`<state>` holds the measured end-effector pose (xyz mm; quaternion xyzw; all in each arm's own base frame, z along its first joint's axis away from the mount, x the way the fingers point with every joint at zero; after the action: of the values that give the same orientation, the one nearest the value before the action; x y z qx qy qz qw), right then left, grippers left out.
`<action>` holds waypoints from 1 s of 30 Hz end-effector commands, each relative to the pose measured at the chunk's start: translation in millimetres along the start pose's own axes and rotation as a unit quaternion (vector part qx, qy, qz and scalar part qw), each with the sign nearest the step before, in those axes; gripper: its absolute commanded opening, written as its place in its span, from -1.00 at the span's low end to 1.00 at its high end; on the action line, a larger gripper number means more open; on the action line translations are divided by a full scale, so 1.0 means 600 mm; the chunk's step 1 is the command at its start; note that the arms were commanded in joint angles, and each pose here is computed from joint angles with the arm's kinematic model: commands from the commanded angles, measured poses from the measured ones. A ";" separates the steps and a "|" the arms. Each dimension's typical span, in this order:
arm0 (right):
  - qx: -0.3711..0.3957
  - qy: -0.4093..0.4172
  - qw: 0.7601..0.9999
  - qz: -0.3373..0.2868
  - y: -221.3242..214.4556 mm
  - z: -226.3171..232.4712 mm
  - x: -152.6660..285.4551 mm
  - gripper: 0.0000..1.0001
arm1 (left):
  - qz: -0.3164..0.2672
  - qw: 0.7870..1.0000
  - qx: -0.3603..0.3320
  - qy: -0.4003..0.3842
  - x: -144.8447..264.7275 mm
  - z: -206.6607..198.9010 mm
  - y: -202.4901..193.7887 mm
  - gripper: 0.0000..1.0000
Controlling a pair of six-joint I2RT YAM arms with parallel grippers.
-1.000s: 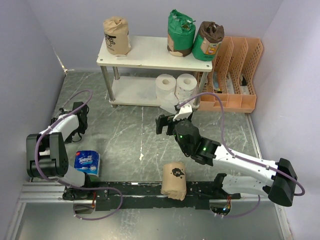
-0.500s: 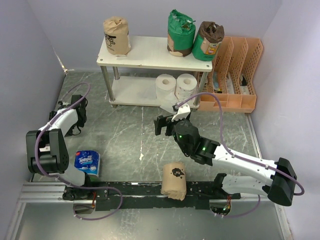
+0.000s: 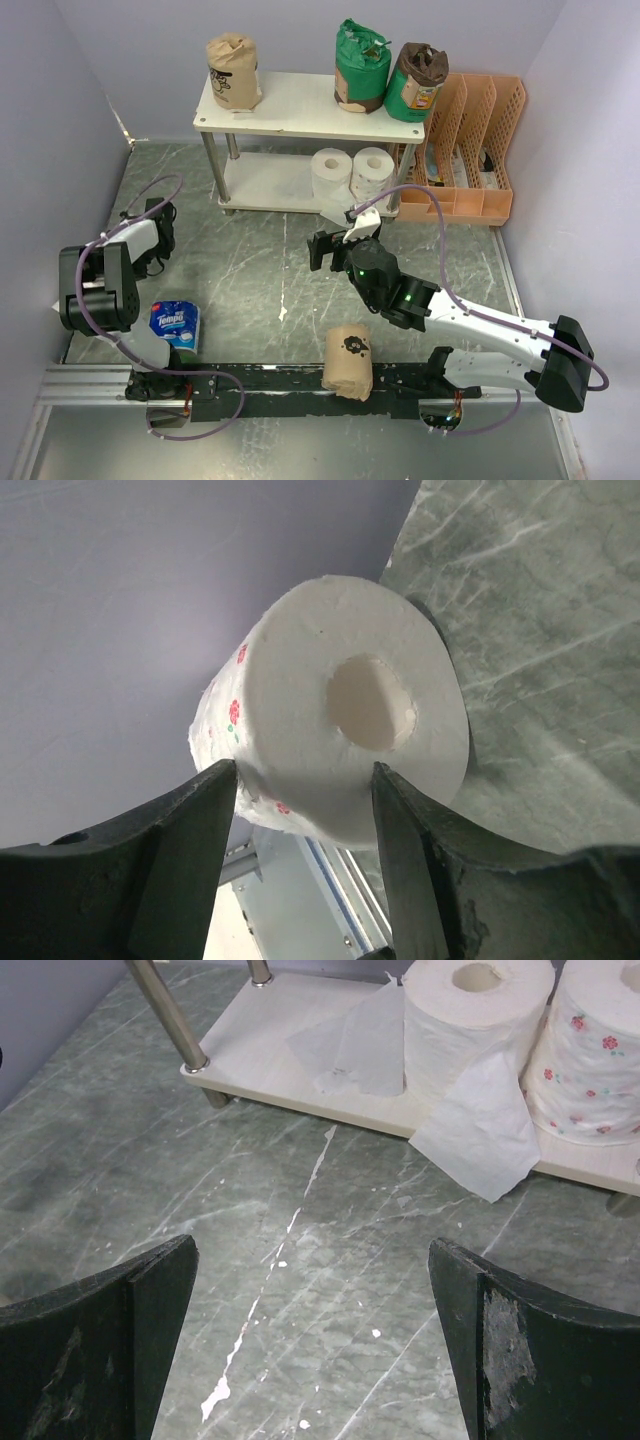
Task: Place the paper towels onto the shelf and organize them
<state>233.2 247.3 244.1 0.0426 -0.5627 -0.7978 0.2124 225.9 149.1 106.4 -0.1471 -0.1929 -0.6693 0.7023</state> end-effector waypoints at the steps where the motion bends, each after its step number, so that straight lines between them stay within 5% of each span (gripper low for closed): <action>1: -0.007 0.003 1.000 -0.016 0.012 0.001 0.000 0.99 | 0.001 1.000 0.021 0.003 -0.015 0.007 0.002 0.33; 8: -0.006 0.002 1.000 -0.016 0.008 0.001 -0.004 0.99 | -0.018 0.999 0.011 -0.036 -0.028 -0.001 -0.007 0.18; 14: -0.009 0.002 1.000 -0.023 0.015 0.000 -0.002 0.98 | -0.066 0.978 0.015 -0.197 -0.027 -0.013 0.000 -0.86; 20: -0.010 0.001 1.000 -0.022 0.011 -0.001 -0.003 0.98 | -0.081 0.971 0.010 -0.225 -0.023 0.014 0.005 -0.87; 24: -0.009 0.000 1.000 -0.023 0.012 -0.001 -0.004 0.98 | -0.149 0.952 0.006 -0.269 0.030 0.069 0.034 -0.87; 30: -0.005 -0.007 1.000 -0.021 0.013 -0.002 -0.006 0.98 | -0.354 0.858 -0.002 -0.372 0.191 0.201 0.105 -0.87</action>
<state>234.9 249.1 248.2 0.0525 -0.5550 -0.8042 0.2060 261.5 148.0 188.7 -0.2890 -0.4210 -0.7166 0.4751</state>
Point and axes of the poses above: each gripper's point midway between its finger pads, its own x axis back along the fingers, its own z axis along the line the jaws close on, y = z × x, the point moved 3 cm from there along x, back along the fingers, and after that the axes turned 12 degrees about -x, right-handed, at the moved point
